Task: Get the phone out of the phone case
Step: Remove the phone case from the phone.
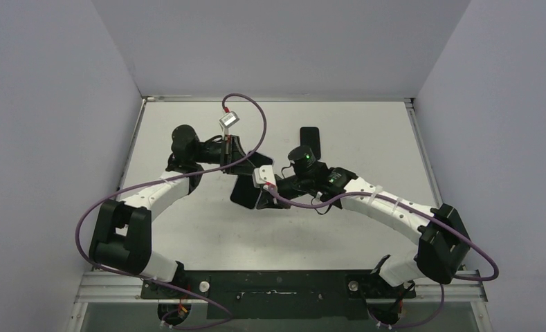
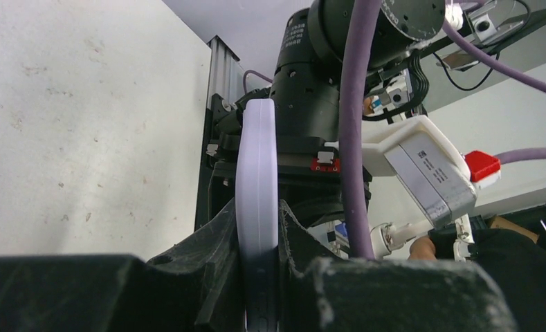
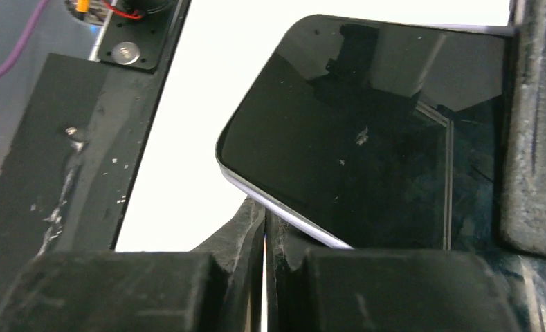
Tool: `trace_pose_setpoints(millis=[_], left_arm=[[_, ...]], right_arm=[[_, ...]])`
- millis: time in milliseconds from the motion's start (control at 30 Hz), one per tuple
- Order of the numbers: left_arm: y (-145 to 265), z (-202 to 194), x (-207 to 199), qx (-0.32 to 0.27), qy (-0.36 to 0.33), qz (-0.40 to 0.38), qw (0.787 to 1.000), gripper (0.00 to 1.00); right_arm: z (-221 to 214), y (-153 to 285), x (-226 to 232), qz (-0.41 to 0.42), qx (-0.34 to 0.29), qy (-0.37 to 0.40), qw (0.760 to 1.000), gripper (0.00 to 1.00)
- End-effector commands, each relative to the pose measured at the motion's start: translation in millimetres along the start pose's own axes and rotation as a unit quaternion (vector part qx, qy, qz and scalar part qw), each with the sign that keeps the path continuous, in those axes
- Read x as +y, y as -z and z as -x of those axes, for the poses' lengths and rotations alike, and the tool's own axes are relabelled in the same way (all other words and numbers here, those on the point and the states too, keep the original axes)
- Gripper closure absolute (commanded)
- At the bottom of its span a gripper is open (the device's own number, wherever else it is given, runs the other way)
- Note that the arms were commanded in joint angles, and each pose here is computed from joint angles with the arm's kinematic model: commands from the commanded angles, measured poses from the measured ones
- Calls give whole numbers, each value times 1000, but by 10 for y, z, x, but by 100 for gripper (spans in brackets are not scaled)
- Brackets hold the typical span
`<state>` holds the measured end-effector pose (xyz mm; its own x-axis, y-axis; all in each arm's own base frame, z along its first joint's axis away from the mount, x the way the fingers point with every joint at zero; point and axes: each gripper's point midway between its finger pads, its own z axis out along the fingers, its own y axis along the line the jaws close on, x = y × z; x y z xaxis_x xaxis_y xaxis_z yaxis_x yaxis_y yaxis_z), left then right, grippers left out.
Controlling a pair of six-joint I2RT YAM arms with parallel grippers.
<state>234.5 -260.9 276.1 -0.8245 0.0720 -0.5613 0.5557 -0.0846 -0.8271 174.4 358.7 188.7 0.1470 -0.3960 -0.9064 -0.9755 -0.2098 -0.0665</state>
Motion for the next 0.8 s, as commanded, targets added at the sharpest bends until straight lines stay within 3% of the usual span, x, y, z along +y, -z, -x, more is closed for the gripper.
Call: trace_pose_setpoints(millis=[0, 100, 200, 300, 400, 533, 767], left_arm=[[-82, 82, -169, -19, -32, -13, 999, 100], [-22, 157, -132, -46, -37, 0, 998, 100], [113, 299, -50, -99, -45, 29, 994, 100], [250, 469, 96, -166, -41, 71, 983, 100], [345, 590, 247, -225, -28, 118, 967, 100], [460, 666, 385, -293, 5, 150, 944, 100], [554, 678, 389, -381, 73, 120, 914, 100]], right_arm=[[419, 131, -435, -113, -50, 92, 988, 100], [363, 226, -485, -129, -54, 66, 988, 100], [255, 385, -526, -143, -60, 11, 988, 91], [246, 577, -577, -166, -86, -45, 981, 67], [273, 694, -556, -180, -110, -106, 972, 50], [336, 683, -448, -163, -147, -188, 957, 44], [398, 694, -483, -179, -227, -279, 916, 44]])
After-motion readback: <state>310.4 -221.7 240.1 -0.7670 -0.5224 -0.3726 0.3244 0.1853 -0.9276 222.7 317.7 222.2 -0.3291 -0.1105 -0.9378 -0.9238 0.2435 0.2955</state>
